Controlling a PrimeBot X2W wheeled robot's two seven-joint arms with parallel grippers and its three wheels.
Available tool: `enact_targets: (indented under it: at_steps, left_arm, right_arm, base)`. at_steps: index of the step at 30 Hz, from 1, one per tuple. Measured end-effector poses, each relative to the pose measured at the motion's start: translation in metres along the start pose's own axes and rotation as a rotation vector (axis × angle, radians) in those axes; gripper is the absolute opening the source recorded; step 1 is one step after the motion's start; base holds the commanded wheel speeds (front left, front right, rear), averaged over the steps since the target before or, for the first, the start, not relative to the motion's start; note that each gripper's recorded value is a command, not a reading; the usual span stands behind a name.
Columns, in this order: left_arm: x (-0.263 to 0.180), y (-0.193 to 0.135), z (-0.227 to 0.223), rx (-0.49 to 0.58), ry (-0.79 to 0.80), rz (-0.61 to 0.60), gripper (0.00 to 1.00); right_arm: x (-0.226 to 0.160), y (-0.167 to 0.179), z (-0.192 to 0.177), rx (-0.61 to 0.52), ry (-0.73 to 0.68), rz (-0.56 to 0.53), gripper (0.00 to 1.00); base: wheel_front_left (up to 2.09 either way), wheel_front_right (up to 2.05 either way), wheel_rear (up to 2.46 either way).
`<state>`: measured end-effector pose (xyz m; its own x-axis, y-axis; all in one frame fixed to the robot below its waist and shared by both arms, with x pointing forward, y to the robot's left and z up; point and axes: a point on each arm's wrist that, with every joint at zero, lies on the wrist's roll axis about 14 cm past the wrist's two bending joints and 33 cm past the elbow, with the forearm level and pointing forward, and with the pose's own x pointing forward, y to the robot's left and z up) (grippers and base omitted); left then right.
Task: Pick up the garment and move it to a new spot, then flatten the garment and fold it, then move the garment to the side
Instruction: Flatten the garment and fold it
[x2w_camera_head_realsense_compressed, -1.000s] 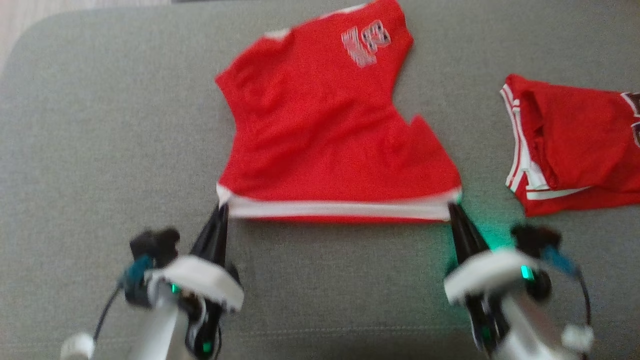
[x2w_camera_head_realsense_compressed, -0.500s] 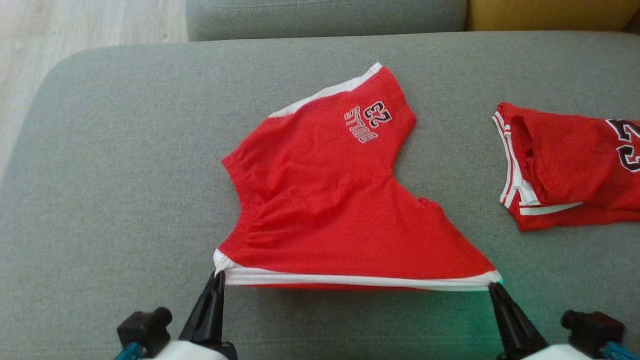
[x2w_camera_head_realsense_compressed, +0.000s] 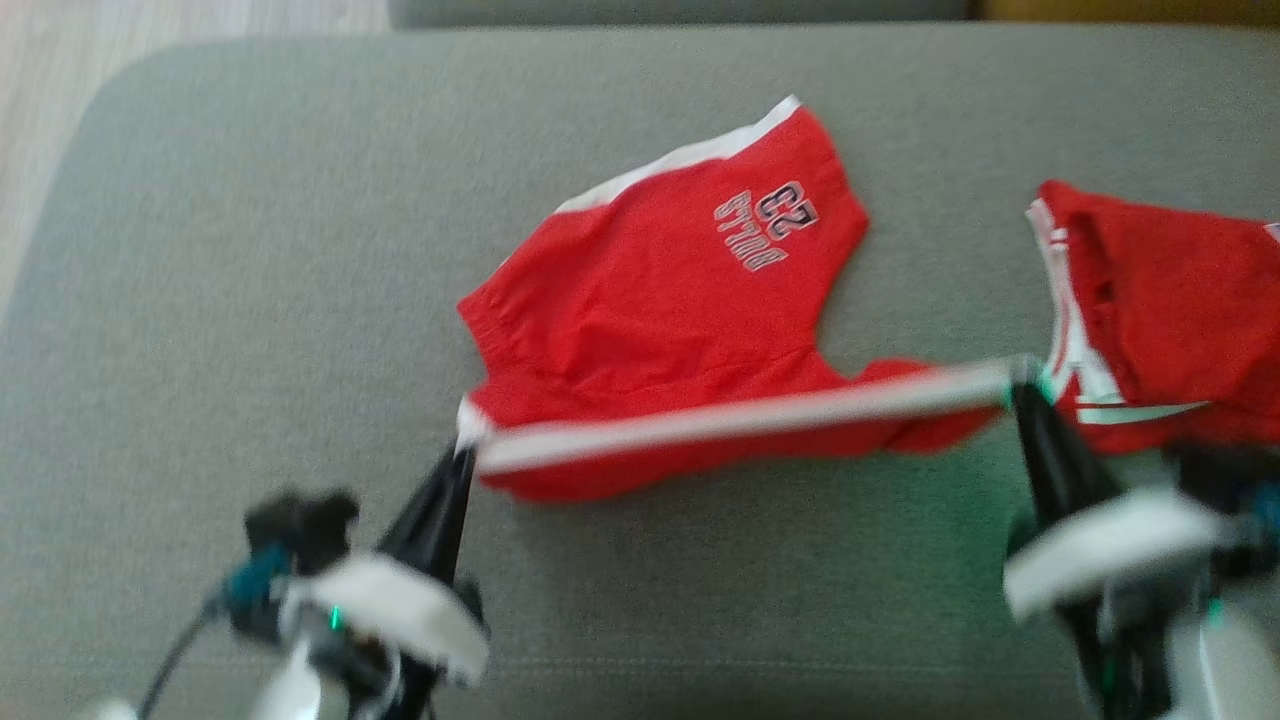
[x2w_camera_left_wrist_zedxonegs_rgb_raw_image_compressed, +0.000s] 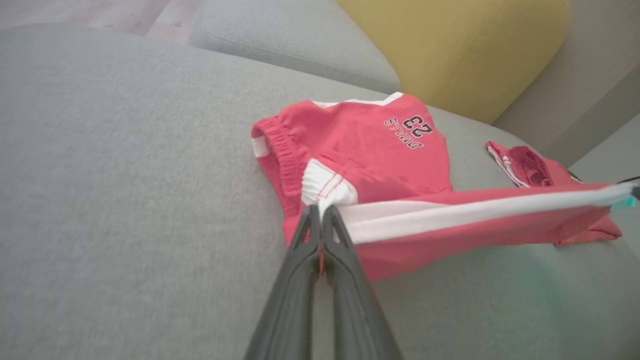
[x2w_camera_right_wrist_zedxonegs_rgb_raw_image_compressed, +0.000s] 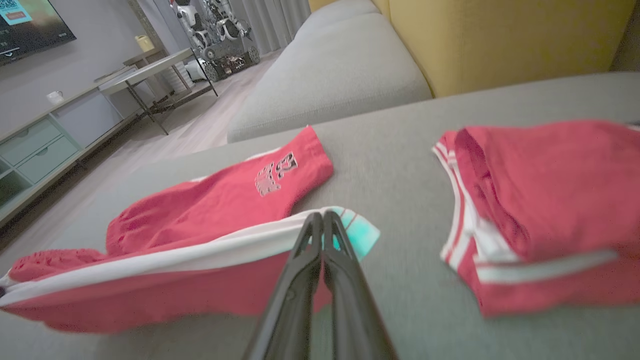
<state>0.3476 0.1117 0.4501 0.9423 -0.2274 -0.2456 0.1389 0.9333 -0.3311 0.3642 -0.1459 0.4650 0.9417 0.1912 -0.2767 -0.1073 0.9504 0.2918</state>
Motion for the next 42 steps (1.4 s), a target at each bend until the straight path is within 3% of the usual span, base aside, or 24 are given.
enact_targets:
  at_steps: [5, 12, 18, 25, 26, 27, 33, 42]
  left_arm:
    - [0.044, -0.001, 0.02, -0.01, -0.001, -0.047, 0.0]
    - [0.096, 0.015, 0.016, -0.046, 0.062, -0.041, 0.0]
    - [0.129, 0.043, 0.01, -0.062, 0.105, 0.02, 0.0]
    - [0.151, 0.059, -0.012, -0.14, 0.163, 0.047, 0.03]
    - [0.154, 0.058, -0.011, -0.144, 0.159, 0.041, 0.67]
    - [0.156, 0.057, -0.011, -0.145, 0.155, 0.038, 1.0]
    - [0.158, 0.053, -0.008, -0.113, 0.081, 0.037, 1.0]
    - [0.15, 0.049, 0.036, 0.049, -0.104, 0.067, 1.0]
  right_arm:
    - [0.074, 0.007, 0.037, -0.076, -0.032, 0.068, 0.0]
    - [0.172, 0.026, 0.047, -0.144, 0.029, 0.155, 0.0]
    - [0.229, 0.042, 0.027, -0.172, 0.099, 0.206, 0.0]
    - [0.263, 0.056, -0.005, -0.182, 0.147, 0.248, 0.0]
    - [0.264, 0.056, -0.004, -0.184, 0.14, 0.249, 0.44]
    - [0.265, 0.056, -0.003, -0.186, 0.126, 0.251, 1.0]
    - [0.259, 0.063, 0.016, -0.196, 0.019, 0.279, 1.0]
    - [0.233, 0.068, 0.071, -0.227, -0.206, 0.307, 1.0]
  base:
    - [0.0, 0.0, 0.0]
    - [0.0, 0.0, 0.0]
    - [0.0, 0.0, 0.0]
    - [0.0, 0.0, 0.0]
    - [0.0, 0.0, 0.0]
    - [0.0, 0.0, 0.0]
    - [0.0, 0.0, 0.0]
    - [0.0, 0.0, 0.0]
